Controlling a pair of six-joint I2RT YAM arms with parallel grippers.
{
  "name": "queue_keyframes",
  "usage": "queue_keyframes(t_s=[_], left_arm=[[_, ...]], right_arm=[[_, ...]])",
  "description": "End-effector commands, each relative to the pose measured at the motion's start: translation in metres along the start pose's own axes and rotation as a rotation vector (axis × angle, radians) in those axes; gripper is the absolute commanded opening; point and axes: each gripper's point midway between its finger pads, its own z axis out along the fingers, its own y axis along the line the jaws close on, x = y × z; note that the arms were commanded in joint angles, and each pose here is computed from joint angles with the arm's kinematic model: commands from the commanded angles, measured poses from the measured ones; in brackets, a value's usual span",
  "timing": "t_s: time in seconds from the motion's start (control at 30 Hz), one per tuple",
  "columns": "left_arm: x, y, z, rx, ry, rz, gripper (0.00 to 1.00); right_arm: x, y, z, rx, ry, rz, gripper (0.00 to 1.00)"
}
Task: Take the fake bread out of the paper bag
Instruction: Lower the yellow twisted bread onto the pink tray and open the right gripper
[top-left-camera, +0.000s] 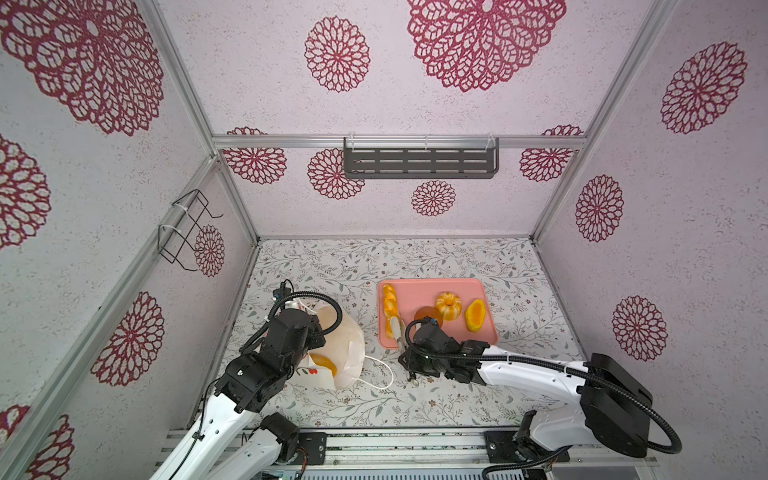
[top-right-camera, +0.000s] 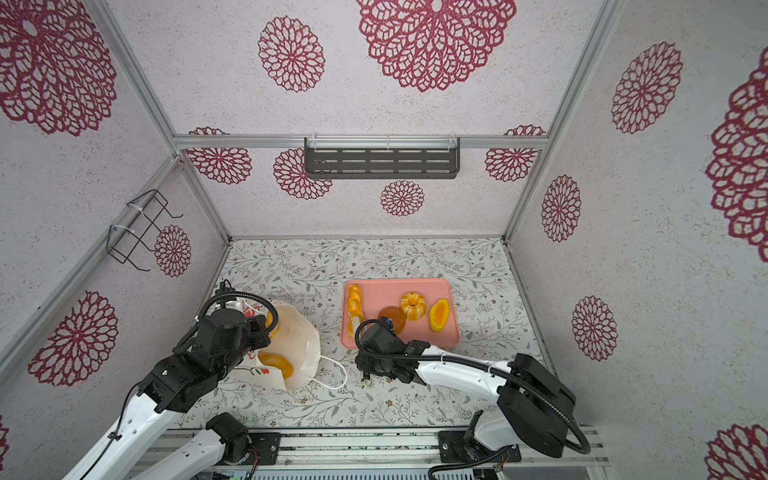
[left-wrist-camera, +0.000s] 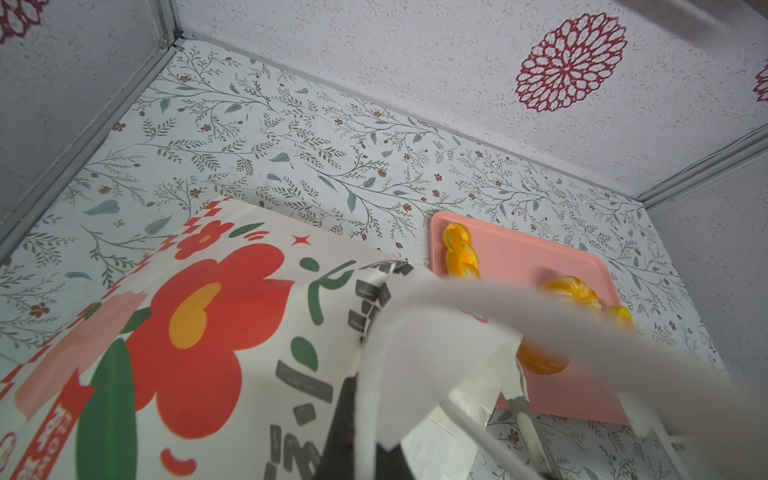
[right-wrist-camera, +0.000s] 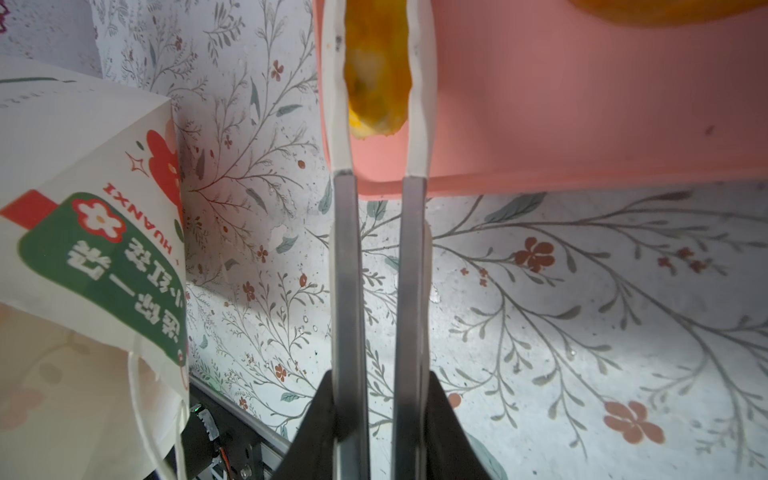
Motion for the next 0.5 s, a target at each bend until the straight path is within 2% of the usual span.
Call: queue_keyframes(t_s=[0.0,0.07,0.13,0.47], left_arm=[[-0.0155,-0.0047,-0.0069,0.019,-0.044,-0.017,0.0],[-0.0144,-0.0049,-0.0063,0.019,-0.041,-0.014,0.0],[-0.014,-0.0042,-0.0062,0.016,-0.039,-0.013,0.0],[-0.01,-0.0043,-0.0037,0.018,-0.026,-0.007,0.0]], right_arm=[[-0.0132,0.0301,-0.0057,-0.097,-0.043,0.008,0.0],[-0.0135,0.0316,-0.0056,-0.1,-0.042,0.007,0.04],[-0.014,0.0316,-0.0072,-0.098,-0.044,0.004,0.16],[-0.0159,0.0251,-0.0153,-0.072,-0.06,-0.005,0.34]])
